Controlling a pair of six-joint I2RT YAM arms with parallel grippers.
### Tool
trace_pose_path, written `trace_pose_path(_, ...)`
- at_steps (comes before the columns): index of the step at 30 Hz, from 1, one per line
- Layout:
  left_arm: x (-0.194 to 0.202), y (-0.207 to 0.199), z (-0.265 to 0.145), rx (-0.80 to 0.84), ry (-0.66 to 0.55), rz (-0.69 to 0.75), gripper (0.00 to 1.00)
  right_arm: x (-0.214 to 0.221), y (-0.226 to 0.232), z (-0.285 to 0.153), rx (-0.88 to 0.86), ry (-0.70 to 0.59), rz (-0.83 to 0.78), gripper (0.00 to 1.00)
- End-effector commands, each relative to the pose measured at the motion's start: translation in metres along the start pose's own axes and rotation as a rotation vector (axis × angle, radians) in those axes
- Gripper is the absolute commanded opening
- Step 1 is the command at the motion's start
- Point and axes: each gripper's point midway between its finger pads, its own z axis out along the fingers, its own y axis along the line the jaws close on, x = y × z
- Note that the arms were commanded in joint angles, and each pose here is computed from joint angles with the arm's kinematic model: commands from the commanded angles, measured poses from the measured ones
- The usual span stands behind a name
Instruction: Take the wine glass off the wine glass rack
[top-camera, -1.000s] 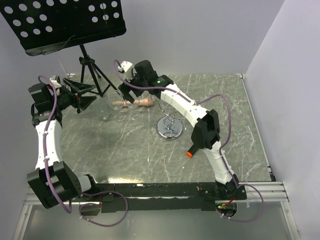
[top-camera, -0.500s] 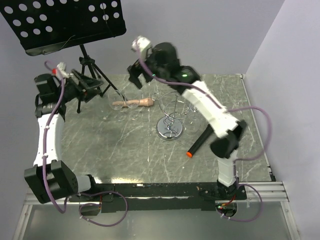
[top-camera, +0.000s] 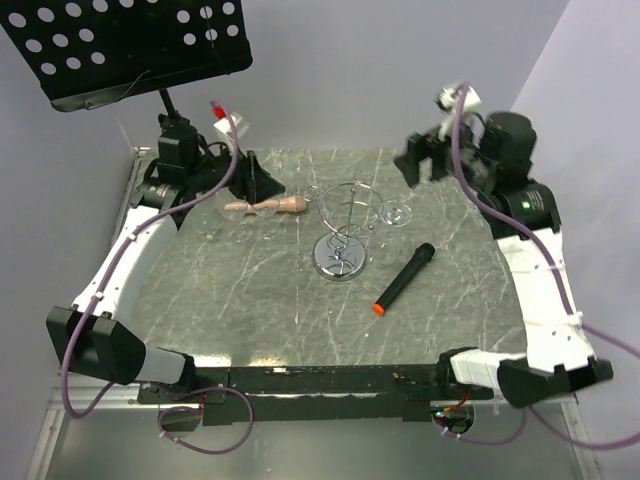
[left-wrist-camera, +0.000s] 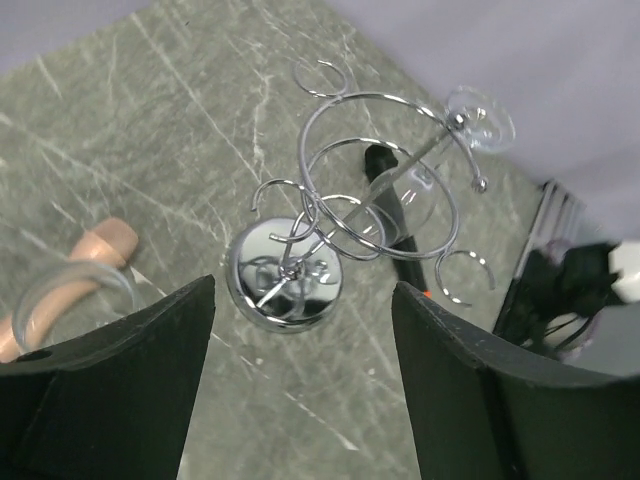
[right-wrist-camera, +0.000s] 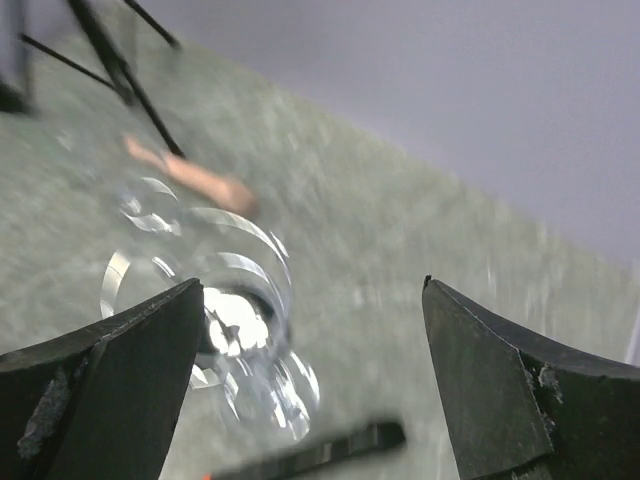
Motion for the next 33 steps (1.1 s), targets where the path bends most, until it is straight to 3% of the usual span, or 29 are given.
trace_pose_path(1,0.001,-0.020,0.011,0.085,0.021,0.294,0.75,0.058,-0.022,-0.036,0.055,0.096,0.159,0.94)
trace_pose_path(7,0.034,-0.025,0.048,0.041,0.193,0.488,0.77,0.125,-0.058,-0.063,0.233,0.187,0.291,0.90)
trace_pose_path(13,0.043,-0.004,0.078,-0.128,0.283,0.672,0.79,0.137,-0.061,-0.072,0.258,0.178,0.366,0.90)
trace_pose_path(33,0.015,0.042,0.122,-0.355,0.252,0.827,0.80,0.175,-0.026,-0.073,0.083,0.249,0.338,0.92)
